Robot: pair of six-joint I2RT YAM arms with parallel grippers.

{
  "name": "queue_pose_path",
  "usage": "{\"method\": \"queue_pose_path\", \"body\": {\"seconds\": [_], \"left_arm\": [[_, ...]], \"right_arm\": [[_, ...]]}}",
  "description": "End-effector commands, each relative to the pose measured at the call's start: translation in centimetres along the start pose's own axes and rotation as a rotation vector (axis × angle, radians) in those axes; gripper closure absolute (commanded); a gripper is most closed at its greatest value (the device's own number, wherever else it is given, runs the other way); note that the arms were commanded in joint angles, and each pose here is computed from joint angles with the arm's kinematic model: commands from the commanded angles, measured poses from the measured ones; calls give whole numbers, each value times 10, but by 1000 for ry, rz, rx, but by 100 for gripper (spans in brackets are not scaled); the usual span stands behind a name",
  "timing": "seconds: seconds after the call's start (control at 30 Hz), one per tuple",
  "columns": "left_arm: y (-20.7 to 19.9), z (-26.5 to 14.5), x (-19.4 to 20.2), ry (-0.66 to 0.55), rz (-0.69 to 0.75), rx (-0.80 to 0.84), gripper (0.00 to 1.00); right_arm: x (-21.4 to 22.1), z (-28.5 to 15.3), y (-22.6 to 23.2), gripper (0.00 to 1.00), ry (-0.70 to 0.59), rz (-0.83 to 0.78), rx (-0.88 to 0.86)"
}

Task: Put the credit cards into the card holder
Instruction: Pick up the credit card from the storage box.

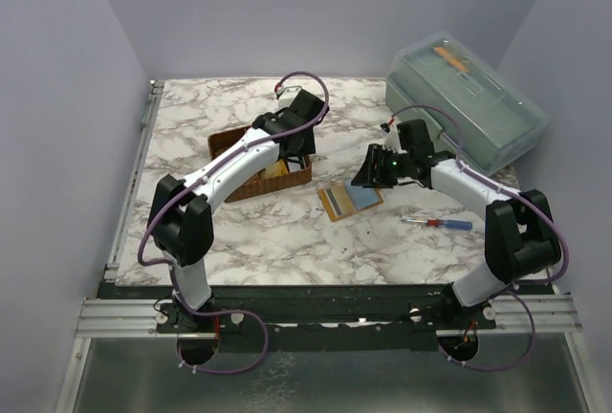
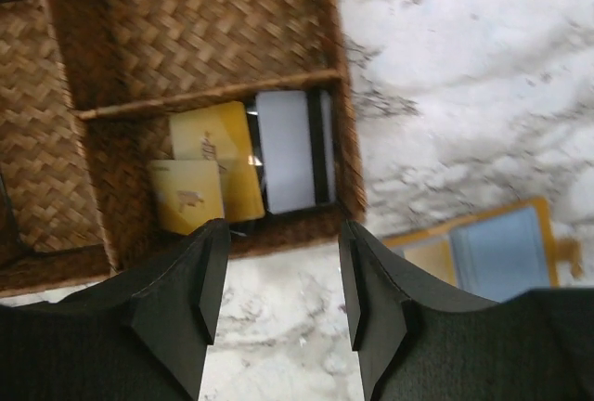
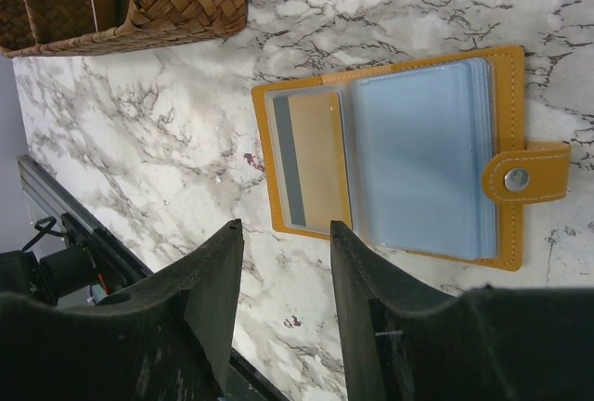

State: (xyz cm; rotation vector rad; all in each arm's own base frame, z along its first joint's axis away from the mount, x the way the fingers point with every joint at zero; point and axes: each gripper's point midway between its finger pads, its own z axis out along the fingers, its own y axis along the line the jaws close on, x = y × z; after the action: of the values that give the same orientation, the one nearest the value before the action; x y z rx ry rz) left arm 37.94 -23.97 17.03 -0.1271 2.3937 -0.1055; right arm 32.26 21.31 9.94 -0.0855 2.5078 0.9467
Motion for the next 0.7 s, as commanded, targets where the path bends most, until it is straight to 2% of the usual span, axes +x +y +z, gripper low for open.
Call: {"method": "queue_pose_path", "body": {"seconds": [0.0, 0.23, 0.4, 0.47, 0.67], "left_arm": [[48, 29, 11, 57, -6, -253, 43], [60, 61, 32, 141, 36, -348, 44], [68, 70, 41, 152, 52, -393, 47], [71, 72, 44, 158, 58, -405, 49], [76, 77, 48, 175, 50, -408, 67]], "right_arm": [[-7, -13, 3, 54, -29, -28, 26], [-3, -15, 0, 55, -37, -30, 44], [-1, -14, 1, 55, -35, -27, 31], [-1, -14, 1, 55, -35, -27, 29], [-2, -15, 2, 56, -38, -29, 27]]}}
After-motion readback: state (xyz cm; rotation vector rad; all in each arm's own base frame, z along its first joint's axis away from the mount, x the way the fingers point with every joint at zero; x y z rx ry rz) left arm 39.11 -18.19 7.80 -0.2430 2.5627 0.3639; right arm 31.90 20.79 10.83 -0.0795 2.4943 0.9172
